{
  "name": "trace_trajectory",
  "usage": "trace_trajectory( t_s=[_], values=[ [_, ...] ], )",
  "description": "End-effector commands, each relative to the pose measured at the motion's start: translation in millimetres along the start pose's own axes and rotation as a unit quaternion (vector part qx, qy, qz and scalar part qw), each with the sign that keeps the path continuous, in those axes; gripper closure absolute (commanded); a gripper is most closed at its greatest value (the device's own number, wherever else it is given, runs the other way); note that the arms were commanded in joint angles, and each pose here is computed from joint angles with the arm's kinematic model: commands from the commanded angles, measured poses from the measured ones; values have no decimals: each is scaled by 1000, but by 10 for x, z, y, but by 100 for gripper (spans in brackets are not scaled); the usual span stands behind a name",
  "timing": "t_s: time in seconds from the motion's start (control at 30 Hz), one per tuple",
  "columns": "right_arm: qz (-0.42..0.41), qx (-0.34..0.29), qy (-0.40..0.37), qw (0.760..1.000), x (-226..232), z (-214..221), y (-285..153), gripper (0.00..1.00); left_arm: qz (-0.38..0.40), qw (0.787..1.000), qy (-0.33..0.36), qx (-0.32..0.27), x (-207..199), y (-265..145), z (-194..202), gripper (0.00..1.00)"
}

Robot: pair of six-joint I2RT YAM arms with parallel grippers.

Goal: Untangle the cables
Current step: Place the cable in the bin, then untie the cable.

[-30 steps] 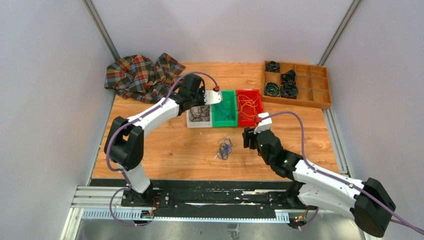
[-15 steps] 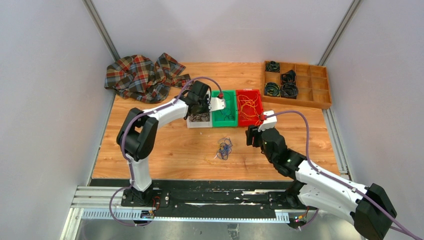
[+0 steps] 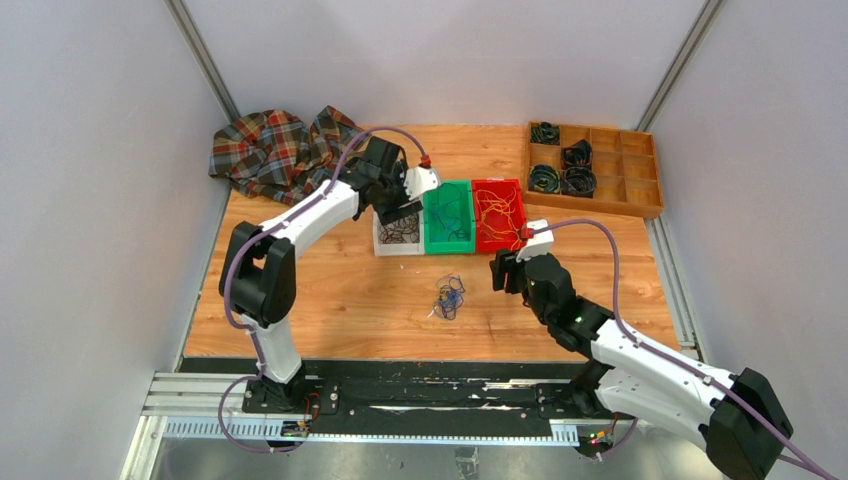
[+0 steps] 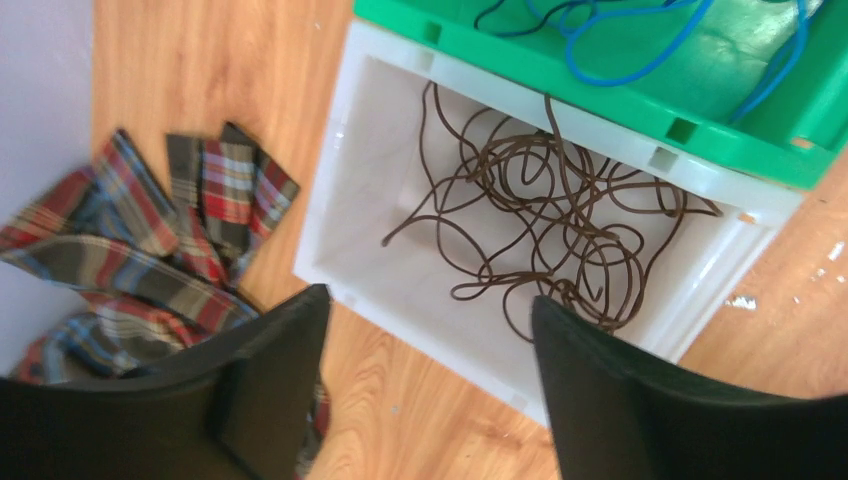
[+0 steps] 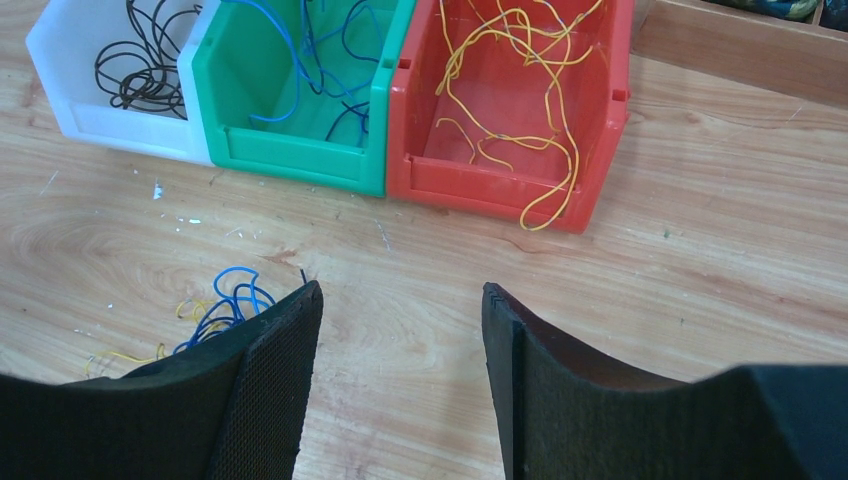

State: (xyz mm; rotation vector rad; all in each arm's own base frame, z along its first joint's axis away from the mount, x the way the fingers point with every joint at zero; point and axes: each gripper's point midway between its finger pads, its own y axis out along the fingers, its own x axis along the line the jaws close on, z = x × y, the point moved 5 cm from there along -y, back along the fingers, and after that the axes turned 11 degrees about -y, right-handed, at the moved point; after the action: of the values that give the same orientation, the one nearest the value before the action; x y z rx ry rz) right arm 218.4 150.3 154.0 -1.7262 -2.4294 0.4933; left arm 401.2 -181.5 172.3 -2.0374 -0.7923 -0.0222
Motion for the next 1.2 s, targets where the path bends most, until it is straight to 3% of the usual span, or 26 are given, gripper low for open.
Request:
trace_trajectory(
  t_s=[0.0,0.17,0.57,0.9,1.17],
  values=[
    [-4,-8,8,1000,0,-178,15,40,23,999,-18,-35,-2,-409,-246,15],
    [-31,-1,9,999,82,-192,28,38,58,996,-39,-53,-120,-717,-323,2],
    [-155,98,27,983,554,162,242,37,225,966,-101,-71,-921,-987,54,2],
    [-131,135,36,982,413,244,9,37,324,938,121,-3,-1809,-758,498,1],
    [-135,146,43,979,303,197,-319,34,332,927,175,15,-2041,-500,505,7]
  ],
)
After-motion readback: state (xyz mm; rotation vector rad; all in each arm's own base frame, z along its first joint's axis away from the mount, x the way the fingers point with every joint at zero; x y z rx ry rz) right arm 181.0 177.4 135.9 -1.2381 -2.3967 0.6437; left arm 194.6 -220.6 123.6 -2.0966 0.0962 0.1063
